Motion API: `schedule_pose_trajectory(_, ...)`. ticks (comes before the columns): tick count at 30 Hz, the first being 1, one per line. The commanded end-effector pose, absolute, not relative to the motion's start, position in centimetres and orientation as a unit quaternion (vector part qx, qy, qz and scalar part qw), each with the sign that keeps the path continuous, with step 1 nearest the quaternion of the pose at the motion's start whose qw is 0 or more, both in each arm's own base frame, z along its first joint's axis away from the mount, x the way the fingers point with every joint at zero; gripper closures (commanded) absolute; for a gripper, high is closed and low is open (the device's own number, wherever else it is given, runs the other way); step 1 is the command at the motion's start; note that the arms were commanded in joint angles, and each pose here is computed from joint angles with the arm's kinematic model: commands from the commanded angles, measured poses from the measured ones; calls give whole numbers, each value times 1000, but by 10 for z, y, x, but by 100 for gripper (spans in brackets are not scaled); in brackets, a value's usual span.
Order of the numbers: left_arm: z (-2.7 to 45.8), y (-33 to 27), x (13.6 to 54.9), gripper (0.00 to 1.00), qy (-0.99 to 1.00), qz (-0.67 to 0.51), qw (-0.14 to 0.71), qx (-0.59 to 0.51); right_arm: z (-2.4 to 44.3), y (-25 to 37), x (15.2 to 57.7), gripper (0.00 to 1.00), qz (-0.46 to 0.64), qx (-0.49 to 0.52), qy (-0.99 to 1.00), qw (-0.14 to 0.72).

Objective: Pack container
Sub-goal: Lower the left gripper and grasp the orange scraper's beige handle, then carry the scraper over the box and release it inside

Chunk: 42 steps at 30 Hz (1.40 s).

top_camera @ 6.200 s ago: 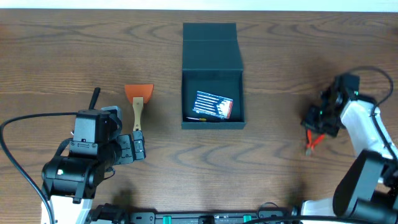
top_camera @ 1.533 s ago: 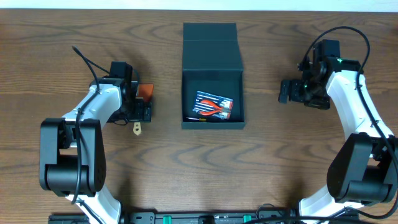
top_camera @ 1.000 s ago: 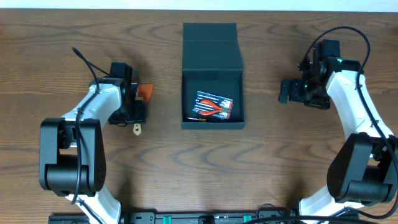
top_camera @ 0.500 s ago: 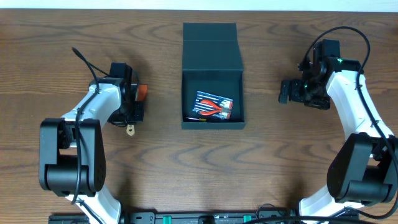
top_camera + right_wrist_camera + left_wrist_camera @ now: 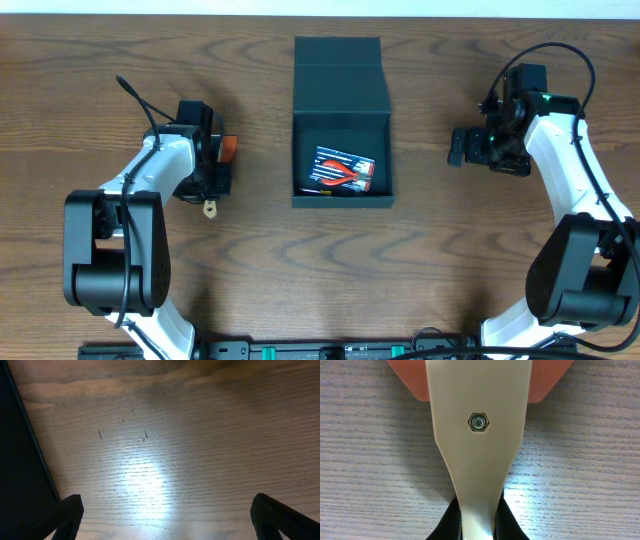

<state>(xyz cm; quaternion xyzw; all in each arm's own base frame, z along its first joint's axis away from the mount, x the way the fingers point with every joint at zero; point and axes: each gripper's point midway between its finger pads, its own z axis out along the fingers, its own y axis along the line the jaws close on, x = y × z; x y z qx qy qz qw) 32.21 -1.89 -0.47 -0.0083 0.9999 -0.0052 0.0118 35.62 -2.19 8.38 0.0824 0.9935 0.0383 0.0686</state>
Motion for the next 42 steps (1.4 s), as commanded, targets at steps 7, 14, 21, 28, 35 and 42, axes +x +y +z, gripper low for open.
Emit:
schedule_pose_trajectory(7, 24, -23, 311, 94, 1000, -6, -4, -5, 83, -17, 356, 1, 42, 73, 994, 68)
schedule_pose_trajectory(14, 107, -42, 326, 94, 994, -16, 103, 24, 83, -17, 355, 1, 42, 73, 994, 67)
schedule_pose_trajectory(21, 185, -92, 329, 94, 952, -23, 234, 197, 83, -17, 353, 1, 43, 73, 994, 63)
schedule_pose_trajectory(28, 218, -182, 323, 94, 781, 22, 327, 532, 83, -17, 353, 1, 43, 73, 994, 63)
schedule_pose_trajectory(35, 203, -235, 351, 94, 722, 28, 364, 588, 83, -17, 352, 1, 42, 73, 995, 60)
schedule_pose_trajectory(42, 129, -243, 363, 94, 743, 20, 285, 605, 83, -17, 350, 1, 42, 68, 995, 56)
